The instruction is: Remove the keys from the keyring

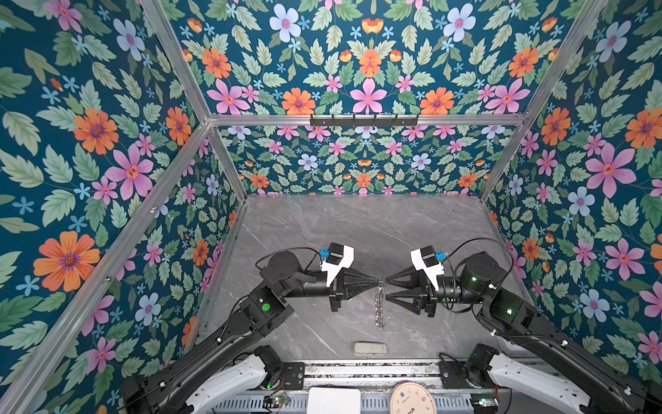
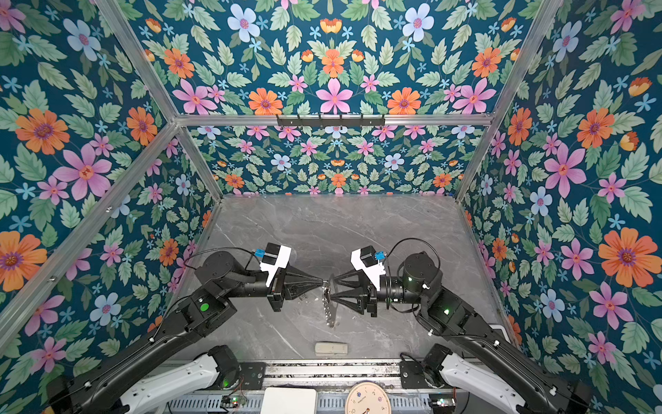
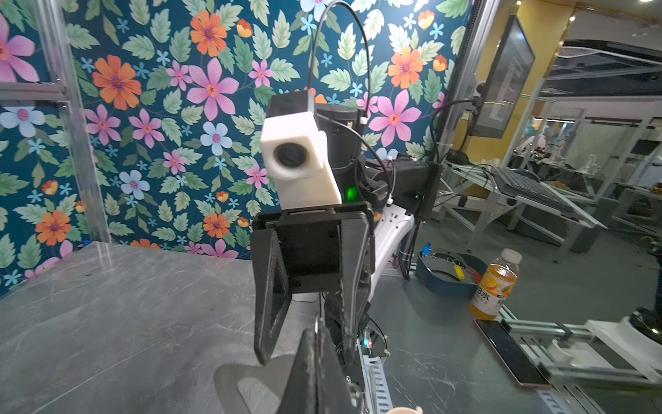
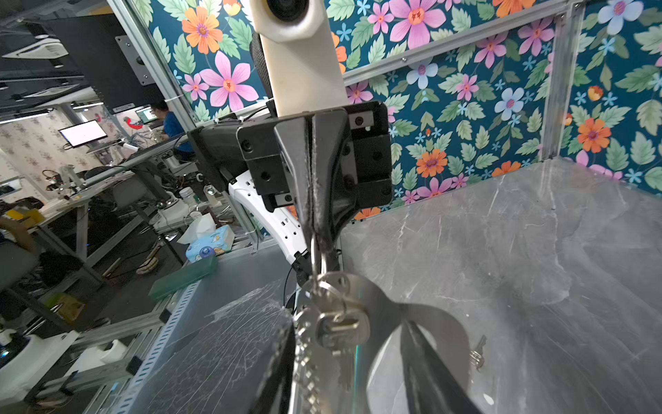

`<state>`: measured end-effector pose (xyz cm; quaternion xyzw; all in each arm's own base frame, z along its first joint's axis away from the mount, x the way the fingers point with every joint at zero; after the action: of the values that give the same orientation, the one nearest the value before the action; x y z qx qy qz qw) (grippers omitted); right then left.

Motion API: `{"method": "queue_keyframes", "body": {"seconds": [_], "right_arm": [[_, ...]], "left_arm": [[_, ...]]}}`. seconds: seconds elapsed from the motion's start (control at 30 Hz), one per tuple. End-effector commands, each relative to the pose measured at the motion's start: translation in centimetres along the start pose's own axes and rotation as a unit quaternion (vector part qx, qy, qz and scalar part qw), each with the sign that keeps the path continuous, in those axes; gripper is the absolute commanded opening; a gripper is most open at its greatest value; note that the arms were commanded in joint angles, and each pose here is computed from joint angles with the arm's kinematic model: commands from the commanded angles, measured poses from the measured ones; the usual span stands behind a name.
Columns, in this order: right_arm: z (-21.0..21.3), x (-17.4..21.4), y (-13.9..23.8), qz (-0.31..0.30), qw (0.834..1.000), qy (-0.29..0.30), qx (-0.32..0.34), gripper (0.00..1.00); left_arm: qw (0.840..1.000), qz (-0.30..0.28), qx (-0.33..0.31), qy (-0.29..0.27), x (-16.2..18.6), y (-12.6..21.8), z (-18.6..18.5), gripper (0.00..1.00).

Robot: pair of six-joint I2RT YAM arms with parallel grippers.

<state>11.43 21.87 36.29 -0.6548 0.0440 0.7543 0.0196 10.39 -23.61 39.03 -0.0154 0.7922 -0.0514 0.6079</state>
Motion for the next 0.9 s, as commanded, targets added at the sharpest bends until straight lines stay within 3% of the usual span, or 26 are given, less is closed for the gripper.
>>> {"method": "queue_keyframes", "body": {"seconds": [0.0,0.13,0.33,0.87], "right_arm": [[-0.8,-1.0,0.2,-0.033,0.997,0.027,0.057,0.49],[-1.2,-1.0,0.1,-0.03,0.994,0.045,0.093,0.48],[-1.8,-1.0,-0.7,-0.018,0.991,0.061,0.117,0.42],[-1.7,-1.2,-1.9,-0.015,0.99,0.08,0.116,0.48]], "left_arm": [[0.998,-0.048,-0.037,-0.013,-1.5,0.4,0.4,0.0],[0.995,-0.068,-0.071,-0.011,-1.8,0.9,0.9,0.0],[0.995,-0.074,-0.066,-0.005,-1.9,0.8,0.9,0.0],[0.992,-0.094,-0.083,-0.005,-2.0,1.3,0.9,0.0]]}}
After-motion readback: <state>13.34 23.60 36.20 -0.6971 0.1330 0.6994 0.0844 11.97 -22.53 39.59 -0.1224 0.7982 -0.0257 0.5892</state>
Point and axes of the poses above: each gripper's point midway between its finger pads, its own y axis back along the fingers, its own z axis along the line the jaws close on, x = y × z, the point moved 6 cm from there along y, back along the fingers, and after that the axes turned 7 degrees about y, right-handed, at the moved point
